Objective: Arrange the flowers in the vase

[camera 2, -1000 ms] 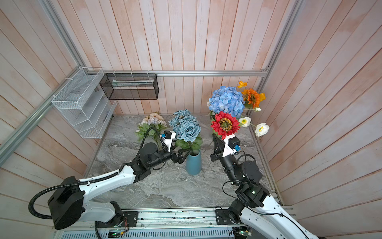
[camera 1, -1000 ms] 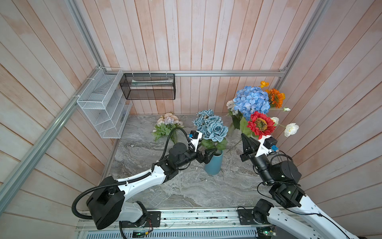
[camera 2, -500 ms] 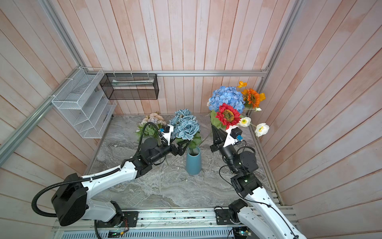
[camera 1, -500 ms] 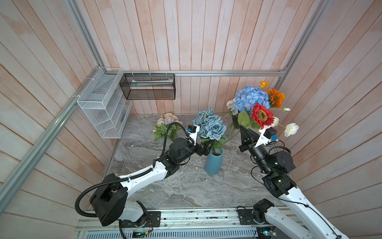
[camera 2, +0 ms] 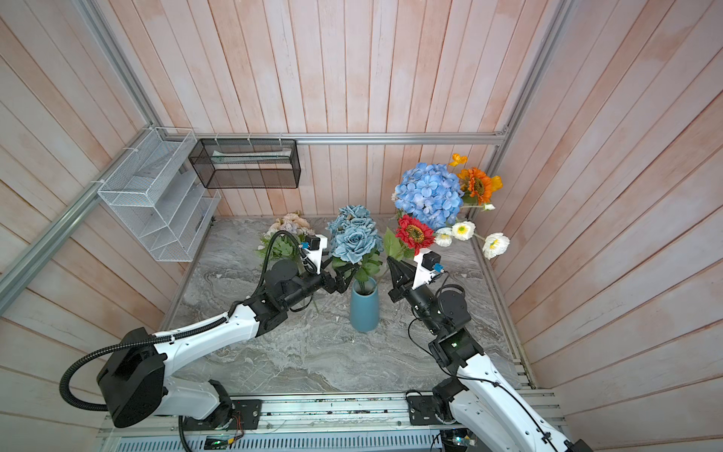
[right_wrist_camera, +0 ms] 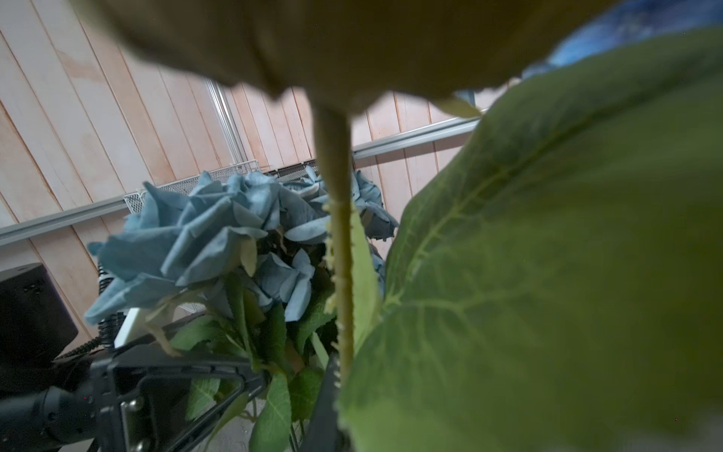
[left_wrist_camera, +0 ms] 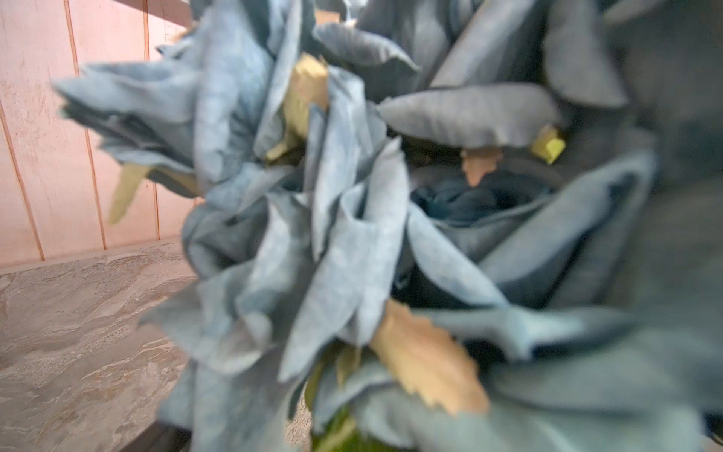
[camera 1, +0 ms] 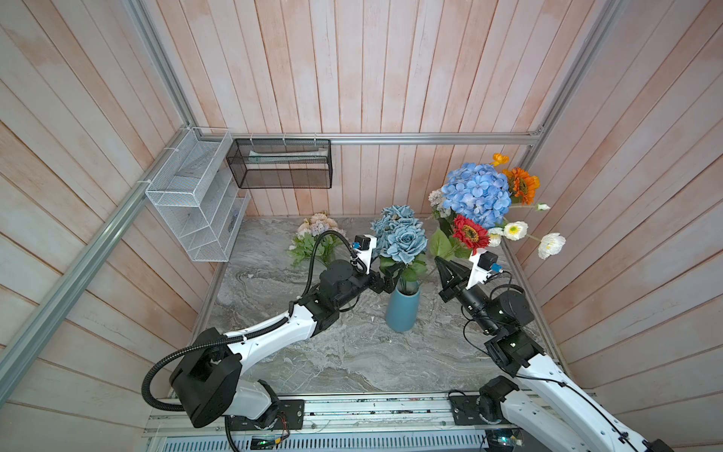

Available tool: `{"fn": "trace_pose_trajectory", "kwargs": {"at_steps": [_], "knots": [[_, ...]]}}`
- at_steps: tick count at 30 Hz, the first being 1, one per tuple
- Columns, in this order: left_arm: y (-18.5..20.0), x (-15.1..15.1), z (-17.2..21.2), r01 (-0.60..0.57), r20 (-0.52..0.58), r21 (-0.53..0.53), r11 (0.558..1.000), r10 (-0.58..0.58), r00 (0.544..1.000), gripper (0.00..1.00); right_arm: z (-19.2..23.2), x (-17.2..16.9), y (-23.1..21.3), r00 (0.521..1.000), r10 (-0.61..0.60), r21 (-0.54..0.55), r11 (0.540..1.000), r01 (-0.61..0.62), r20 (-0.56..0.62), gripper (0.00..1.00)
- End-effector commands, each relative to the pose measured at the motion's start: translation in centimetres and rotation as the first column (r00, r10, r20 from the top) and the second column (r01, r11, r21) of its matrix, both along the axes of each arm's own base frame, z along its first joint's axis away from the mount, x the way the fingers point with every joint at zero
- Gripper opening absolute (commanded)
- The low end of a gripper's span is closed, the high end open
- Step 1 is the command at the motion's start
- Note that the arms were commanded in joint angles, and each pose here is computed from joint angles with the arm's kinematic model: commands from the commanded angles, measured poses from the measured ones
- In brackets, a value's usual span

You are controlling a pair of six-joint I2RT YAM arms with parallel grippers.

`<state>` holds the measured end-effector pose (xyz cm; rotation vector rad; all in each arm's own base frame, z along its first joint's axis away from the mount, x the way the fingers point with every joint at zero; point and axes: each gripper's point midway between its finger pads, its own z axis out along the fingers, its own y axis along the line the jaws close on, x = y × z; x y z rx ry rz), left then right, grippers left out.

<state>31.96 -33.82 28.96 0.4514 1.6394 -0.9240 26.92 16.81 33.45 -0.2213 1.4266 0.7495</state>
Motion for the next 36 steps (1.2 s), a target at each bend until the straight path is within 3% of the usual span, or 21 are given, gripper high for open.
{"fn": "trace_pose_trajectory", "kwargs": {"at_steps": [1, 16, 22, 27, 36], "knots": [[0.7, 0.3, 0.0, -0.028, 0.0, -0.006, 1.0, 0.028, 1.0, 1.0, -0.1, 0.2, 0.4, 1.0, 0.027, 0.029, 0.999, -0.026, -0.016, 0.0], [1.2, -0.2, -0.4, -0.028, -0.02, -0.013, 1.0, 0.027, 0.999, 1.0, -6.0, 0.3, 3.8, 0.976, 0.117, -0.047, 0.991, -0.128, -0.186, 0.0], [1.4, -0.3, -0.3, -0.032, -0.019, -0.018, 0.999, 0.032, 0.999, 1.0, -7.6, -0.1, 4.1, 0.963, 0.118, -0.055, 0.989, -0.135, -0.241, 0.06], [1.4, -0.4, -0.4, -0.032, -0.022, -0.018, 0.999, 0.032, 0.999, 1.0, -7.5, -0.4, 3.6, 0.964, 0.102, -0.063, 0.991, -0.121, -0.244, 0.16], [1.7, -0.2, -0.3, -0.048, -0.024, -0.015, 0.999, 0.048, 0.999, 1.0, -6.7, -1.0, 2.8, 0.963, 0.079, -0.113, 0.987, -0.112, -0.258, 0.49]]}}
